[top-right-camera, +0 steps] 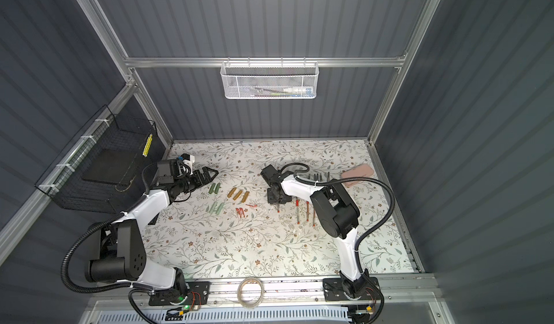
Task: Remove pen caps from pens
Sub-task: Pick up the pen from the center of the table, then open the pen cap on the pen.
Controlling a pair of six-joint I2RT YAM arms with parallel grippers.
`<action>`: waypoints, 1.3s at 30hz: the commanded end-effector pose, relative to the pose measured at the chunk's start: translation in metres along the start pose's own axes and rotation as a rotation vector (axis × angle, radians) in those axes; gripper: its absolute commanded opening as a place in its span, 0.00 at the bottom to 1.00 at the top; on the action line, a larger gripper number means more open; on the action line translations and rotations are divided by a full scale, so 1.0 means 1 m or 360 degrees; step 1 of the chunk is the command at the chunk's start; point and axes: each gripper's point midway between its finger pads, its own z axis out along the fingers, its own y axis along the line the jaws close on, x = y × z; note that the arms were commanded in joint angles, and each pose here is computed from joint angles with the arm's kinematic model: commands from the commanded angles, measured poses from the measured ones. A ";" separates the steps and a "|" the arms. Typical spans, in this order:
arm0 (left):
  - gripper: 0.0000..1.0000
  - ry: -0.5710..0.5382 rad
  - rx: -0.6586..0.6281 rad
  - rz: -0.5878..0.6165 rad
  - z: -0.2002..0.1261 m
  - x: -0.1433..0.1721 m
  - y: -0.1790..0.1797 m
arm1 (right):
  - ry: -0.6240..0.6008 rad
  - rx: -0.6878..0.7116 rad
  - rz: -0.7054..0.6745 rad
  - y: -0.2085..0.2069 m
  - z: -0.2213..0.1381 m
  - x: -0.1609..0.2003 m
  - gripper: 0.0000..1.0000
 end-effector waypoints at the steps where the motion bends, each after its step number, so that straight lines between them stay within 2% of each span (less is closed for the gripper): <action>1: 1.00 -0.0046 0.0045 0.0008 -0.006 -0.010 -0.008 | 0.0111 0.0072 -0.0026 -0.015 0.004 0.021 0.09; 5: 1.00 -0.0042 0.0053 0.0002 -0.007 -0.011 -0.010 | 0.0053 0.0054 -0.0024 -0.016 -0.001 0.017 0.00; 14: 1.00 -0.0039 0.0225 0.0018 -0.007 -0.010 -0.027 | -0.0163 -0.0078 -0.0036 -0.008 -0.040 -0.005 0.00; 18: 0.99 -0.0026 0.0314 -0.0004 -0.007 -0.010 -0.036 | -0.0259 -0.0209 -0.0015 0.003 -0.063 -0.014 0.00; 23: 0.97 -0.0013 0.0422 -0.0020 -0.004 -0.005 -0.048 | -0.0394 -0.0408 -0.0022 0.025 -0.088 -0.023 0.00; 28: 0.95 0.0041 0.0554 0.0057 0.001 0.007 -0.070 | -0.0514 -0.0537 -0.0105 0.050 -0.110 -0.025 0.00; 34: 0.91 0.0169 0.0685 0.0146 0.013 0.034 -0.099 | -0.0579 -0.0711 -0.0216 0.086 -0.128 -0.020 0.00; 39: 0.83 0.0253 0.0717 0.0152 0.023 0.051 -0.110 | -0.0601 -0.0835 -0.0306 0.118 -0.137 -0.012 0.00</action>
